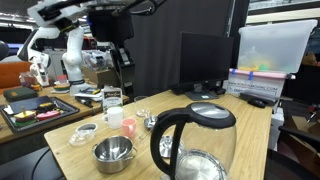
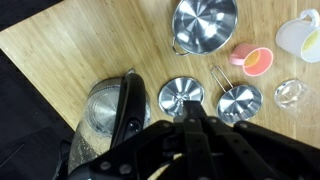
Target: Open the lid of the electric kettle.
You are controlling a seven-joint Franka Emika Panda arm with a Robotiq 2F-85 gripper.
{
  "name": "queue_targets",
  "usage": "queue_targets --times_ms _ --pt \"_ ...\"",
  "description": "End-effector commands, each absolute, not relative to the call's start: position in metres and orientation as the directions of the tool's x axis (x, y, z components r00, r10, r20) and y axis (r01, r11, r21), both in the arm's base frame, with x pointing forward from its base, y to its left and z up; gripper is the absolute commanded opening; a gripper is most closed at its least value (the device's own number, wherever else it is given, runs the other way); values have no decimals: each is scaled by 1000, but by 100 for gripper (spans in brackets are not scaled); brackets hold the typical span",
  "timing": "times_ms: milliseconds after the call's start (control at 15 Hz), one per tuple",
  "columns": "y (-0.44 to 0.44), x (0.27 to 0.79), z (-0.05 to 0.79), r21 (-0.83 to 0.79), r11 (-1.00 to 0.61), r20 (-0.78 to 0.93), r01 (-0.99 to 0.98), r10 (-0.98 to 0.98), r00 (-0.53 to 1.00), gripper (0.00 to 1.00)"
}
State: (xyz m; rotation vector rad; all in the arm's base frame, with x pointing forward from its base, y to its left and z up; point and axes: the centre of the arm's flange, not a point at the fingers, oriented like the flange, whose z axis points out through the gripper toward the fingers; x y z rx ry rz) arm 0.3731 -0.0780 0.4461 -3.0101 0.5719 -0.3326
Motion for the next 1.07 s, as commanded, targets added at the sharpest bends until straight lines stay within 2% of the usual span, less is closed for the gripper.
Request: queue_targets --times_ms 0,533,733,1000 --pt "-78 373 446 -98 -929 200 -356 -369 908 1" --pt "-55 420 430 -49 -863 296 -503 -493 818 0" --pt "-67 444 424 -3 -812 358 -584 -546 757 0" --pt "-82 451 430 32 -774 375 -633 -578 725 0"
